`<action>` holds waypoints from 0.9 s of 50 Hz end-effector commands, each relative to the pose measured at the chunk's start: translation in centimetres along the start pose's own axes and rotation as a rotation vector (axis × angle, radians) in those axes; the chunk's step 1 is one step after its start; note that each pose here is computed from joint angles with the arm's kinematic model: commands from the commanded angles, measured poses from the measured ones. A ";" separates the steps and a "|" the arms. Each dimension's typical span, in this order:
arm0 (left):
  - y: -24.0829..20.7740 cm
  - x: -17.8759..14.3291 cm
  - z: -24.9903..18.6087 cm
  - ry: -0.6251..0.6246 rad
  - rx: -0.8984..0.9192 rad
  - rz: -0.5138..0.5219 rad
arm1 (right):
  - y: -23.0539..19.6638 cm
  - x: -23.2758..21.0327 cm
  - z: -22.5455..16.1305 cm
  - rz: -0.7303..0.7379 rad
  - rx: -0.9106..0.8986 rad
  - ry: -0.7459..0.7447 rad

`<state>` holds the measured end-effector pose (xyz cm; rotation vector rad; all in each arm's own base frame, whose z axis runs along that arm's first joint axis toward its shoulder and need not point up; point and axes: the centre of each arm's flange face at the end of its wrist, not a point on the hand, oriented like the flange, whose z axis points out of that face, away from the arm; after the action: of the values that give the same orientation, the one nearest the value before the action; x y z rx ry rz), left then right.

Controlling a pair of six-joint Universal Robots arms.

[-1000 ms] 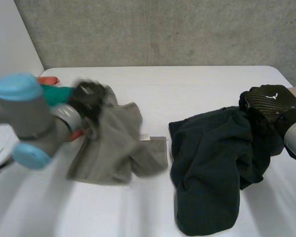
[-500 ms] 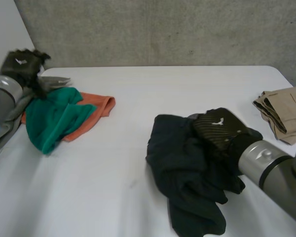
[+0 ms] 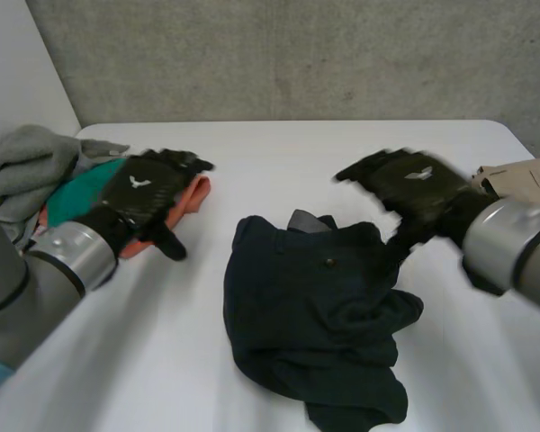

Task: Fold the laundry.

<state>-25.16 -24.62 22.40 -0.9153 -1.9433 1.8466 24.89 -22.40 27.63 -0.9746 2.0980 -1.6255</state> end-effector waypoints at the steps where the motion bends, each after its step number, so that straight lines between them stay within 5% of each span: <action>1: 0.0 4.3 -1.7 0.116 -0.054 -0.049 | 0.3 5.0 -0.1 0.115 -0.053 0.116; 24: 4.9 9.3 -2.1 0.189 -0.204 -0.019 | 6.6 0.0 6.7 -0.203 -0.152 -0.199; 31: 5.6 8.9 -0.7 0.180 -0.212 -0.014 | 7.7 -0.8 9.3 -0.288 -0.108 -0.168; 38: -0.9 4.5 4.9 0.037 0.060 0.139 | 3.1 1.9 9.6 -0.346 -0.014 0.060; 45: -11.9 1.4 6.9 -0.070 0.401 0.175 | -3.0 4.0 5.5 -0.206 0.174 0.316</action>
<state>-32.31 -26.85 24.86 -1.0390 -1.7405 2.0493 27.97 -30.37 24.14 -1.2526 2.0834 -1.9277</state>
